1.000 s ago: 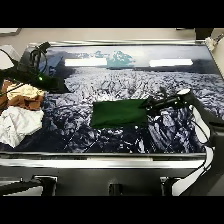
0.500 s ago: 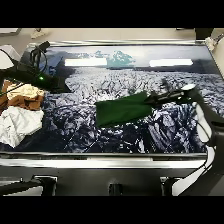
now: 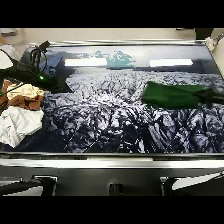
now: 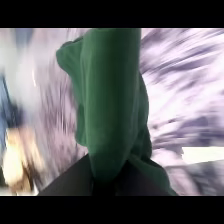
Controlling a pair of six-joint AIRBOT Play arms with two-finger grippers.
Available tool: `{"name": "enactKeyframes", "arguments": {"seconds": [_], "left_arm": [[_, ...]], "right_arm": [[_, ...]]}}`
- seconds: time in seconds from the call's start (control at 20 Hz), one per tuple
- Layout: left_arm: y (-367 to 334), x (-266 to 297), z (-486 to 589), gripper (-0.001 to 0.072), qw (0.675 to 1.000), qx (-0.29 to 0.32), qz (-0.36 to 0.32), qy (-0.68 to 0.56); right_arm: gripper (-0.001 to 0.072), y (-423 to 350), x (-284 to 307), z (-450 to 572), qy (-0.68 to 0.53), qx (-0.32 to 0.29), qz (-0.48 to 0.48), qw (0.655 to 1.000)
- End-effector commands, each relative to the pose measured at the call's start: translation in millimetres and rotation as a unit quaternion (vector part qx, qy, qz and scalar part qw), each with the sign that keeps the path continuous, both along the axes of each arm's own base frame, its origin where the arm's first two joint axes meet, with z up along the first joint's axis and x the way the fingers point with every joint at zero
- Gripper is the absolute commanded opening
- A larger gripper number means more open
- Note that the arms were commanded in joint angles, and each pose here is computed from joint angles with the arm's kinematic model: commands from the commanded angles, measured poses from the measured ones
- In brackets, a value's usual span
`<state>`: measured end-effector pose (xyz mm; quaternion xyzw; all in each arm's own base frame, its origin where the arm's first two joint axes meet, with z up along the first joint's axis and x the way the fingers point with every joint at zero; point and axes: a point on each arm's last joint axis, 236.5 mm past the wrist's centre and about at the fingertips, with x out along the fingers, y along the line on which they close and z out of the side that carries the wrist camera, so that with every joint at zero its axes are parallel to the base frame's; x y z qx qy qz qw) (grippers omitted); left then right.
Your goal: Fold the clothes and pants, and hang the long-sleeved shirts on hangers.
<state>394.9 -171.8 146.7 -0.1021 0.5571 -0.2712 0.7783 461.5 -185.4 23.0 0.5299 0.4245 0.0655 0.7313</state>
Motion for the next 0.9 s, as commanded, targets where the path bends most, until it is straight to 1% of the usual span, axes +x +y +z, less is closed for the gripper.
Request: {"name": "enactKeyframes", "arguments": {"seconds": [0.0,0.1,0.2,0.35,0.5,0.6,0.7,0.85], "left_arm": [[-1,0,1,0.003,1.0,-0.004,0.01,0.007],[-1,0,1,0.003,1.0,-0.005,0.011,0.007],[-1,0,1,0.003,1.0,-0.005,0.011,0.007],[-1,0,1,0.003,1.0,-0.005,0.011,0.007],[-1,-1,1,0.003,1.0,-0.004,0.011,0.008],[-1,-3,0,0.003,1.0,-0.003,0.008,0.012],[0,-3,0,0.003,1.0,-0.003,0.008,0.012],[-1,-3,0,0.003,1.0,-0.003,0.007,0.011]], "right_arm": [[0.0048,-98,-47,17,-0.008,-0.011,-0.124,0.992],[0.0048,-141,-81,22,0.002,-0.009,-0.19,0.982],[0.0048,-168,-121,17,0.037,-0.007,-0.234,0.972],[0.0048,-182,-181,-11,0.152,-0.037,-0.27,0.95],[0.0048,-175,-242,-49,0.286,-0.072,-0.315,0.902],[0.0048,-157,-267,-67,0.322,-0.08,-0.331,0.883],[0.0048,-139,-278,-78,0.332,-0.078,-0.341,0.876],[0.0048,-117,-285,-87,0.344,-0.064,-0.334,0.875]]}}
